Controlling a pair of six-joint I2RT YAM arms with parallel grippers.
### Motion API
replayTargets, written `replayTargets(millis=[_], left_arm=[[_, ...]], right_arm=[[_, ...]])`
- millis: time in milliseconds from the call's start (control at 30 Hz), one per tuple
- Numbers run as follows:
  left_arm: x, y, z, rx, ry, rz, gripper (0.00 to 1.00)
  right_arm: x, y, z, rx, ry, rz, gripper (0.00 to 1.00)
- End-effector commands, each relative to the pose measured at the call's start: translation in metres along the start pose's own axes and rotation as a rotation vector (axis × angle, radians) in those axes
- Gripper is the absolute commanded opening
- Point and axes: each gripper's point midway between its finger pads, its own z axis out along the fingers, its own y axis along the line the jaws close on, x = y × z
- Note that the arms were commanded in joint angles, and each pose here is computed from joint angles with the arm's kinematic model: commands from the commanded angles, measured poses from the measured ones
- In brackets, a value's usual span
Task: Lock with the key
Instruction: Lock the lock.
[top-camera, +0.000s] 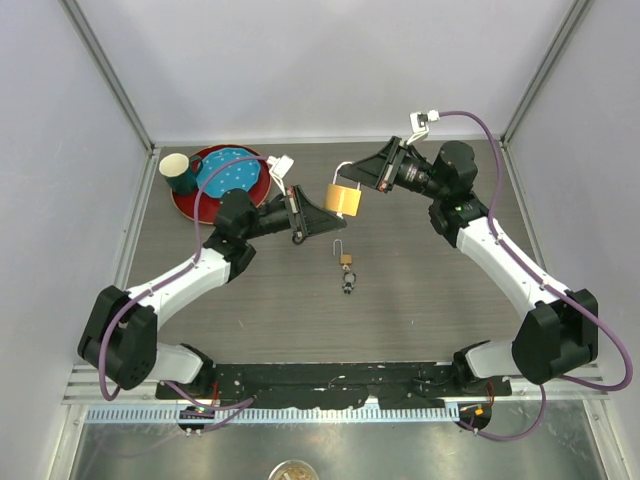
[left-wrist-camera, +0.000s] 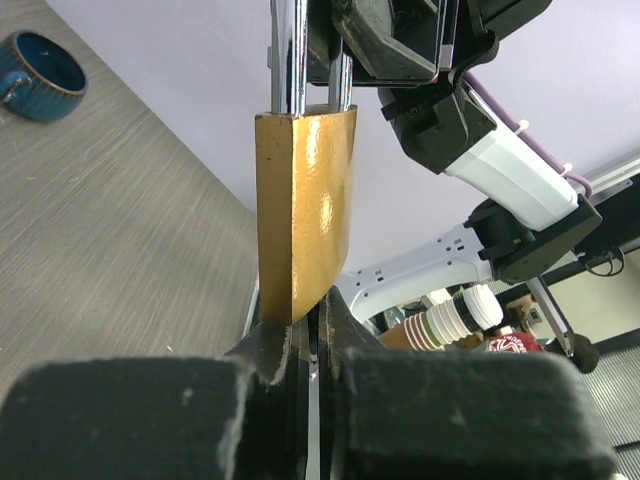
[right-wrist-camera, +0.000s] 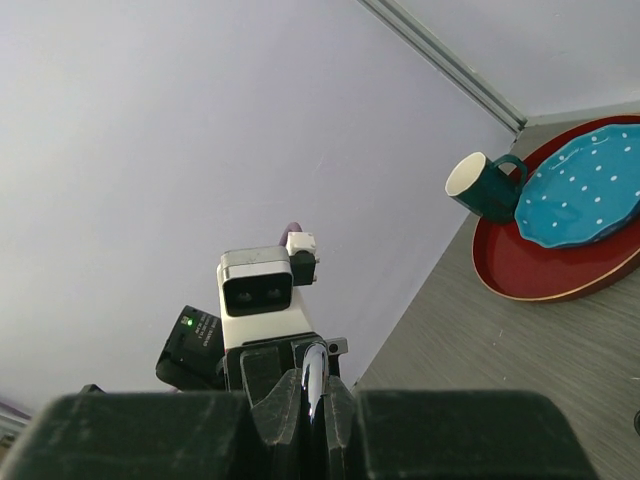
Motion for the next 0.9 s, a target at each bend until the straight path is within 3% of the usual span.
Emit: replayTargets(millis=[0, 867], left_arm=[[-0.007, -0.023, -0.001, 0.068, -0.028, 0.075, 0.00], [0.042, -0.009, -0.029, 0.002, -0.029, 0.006, 0.00]], right_arm=[[-0.027, 0.034, -0.006, -0.076, -0.097, -0.088, 0.02], [-0.034, 0.027, -0.006, -0.072, -0.125, -0.085, 0.01]])
